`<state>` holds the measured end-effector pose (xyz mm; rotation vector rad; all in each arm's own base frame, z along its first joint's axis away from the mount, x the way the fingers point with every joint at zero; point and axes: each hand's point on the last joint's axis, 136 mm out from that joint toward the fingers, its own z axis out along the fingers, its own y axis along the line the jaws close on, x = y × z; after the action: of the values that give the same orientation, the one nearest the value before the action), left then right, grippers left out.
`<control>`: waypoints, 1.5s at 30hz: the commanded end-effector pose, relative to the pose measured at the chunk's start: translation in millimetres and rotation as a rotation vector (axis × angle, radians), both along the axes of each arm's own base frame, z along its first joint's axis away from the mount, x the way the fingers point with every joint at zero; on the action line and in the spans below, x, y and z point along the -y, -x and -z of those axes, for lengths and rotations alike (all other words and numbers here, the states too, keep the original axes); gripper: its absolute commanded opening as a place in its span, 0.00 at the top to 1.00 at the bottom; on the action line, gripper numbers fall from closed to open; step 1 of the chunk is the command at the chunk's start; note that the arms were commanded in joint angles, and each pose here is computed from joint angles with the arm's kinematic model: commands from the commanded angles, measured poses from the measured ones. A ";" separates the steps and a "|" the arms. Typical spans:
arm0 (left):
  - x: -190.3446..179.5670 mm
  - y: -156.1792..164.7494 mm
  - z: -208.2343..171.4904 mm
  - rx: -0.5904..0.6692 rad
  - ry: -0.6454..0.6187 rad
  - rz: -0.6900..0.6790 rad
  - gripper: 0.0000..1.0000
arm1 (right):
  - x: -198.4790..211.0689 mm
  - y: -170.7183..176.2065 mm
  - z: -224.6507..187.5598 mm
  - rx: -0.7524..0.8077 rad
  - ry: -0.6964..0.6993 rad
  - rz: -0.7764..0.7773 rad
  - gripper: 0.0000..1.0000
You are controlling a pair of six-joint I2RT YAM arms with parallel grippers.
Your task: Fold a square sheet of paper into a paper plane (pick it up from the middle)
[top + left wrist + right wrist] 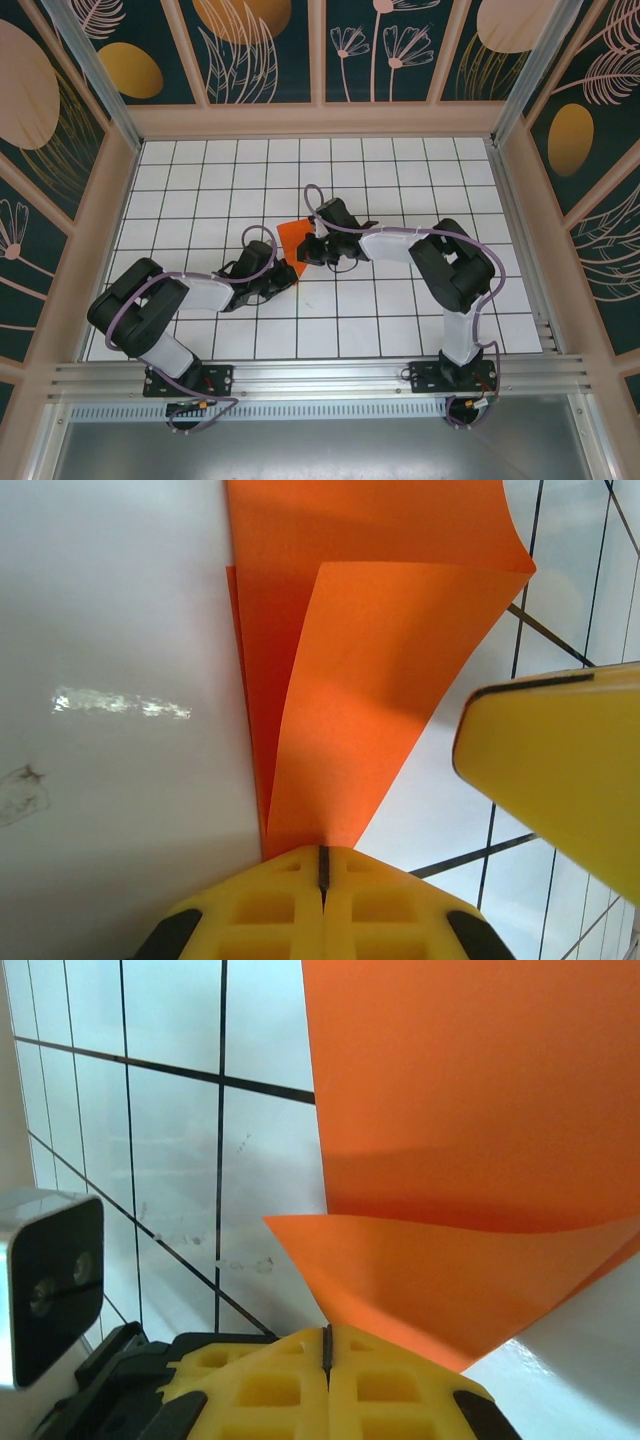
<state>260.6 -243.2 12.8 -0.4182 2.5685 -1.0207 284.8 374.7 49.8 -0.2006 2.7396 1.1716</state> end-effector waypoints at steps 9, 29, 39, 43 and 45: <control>-22.7 31.1 45.0 -0.139 -0.179 0.038 0.96 | 9.4 11.0 35.9 -0.036 0.073 -0.067 0.97; -40.1 52.3 64.6 -0.212 -0.317 0.099 0.95 | 32.6 -27.1 44.7 0.020 0.161 -0.014 0.96; -40.6 54.9 64.3 -0.211 -0.322 0.117 0.94 | 50.7 -55.5 51.2 0.028 0.172 0.033 0.96; -40.5 56.2 65.0 -0.210 -0.328 0.133 0.94 | 63.4 -67.5 51.1 0.042 0.178 0.048 0.95; -41.7 57.3 65.9 -0.211 -0.335 0.137 0.94 | 68.1 -72.7 50.2 0.048 0.173 0.051 0.95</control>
<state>262.4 -249.0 10.6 -0.2523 2.6098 -0.9121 330.6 337.2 19.4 -0.2402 2.7754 1.0635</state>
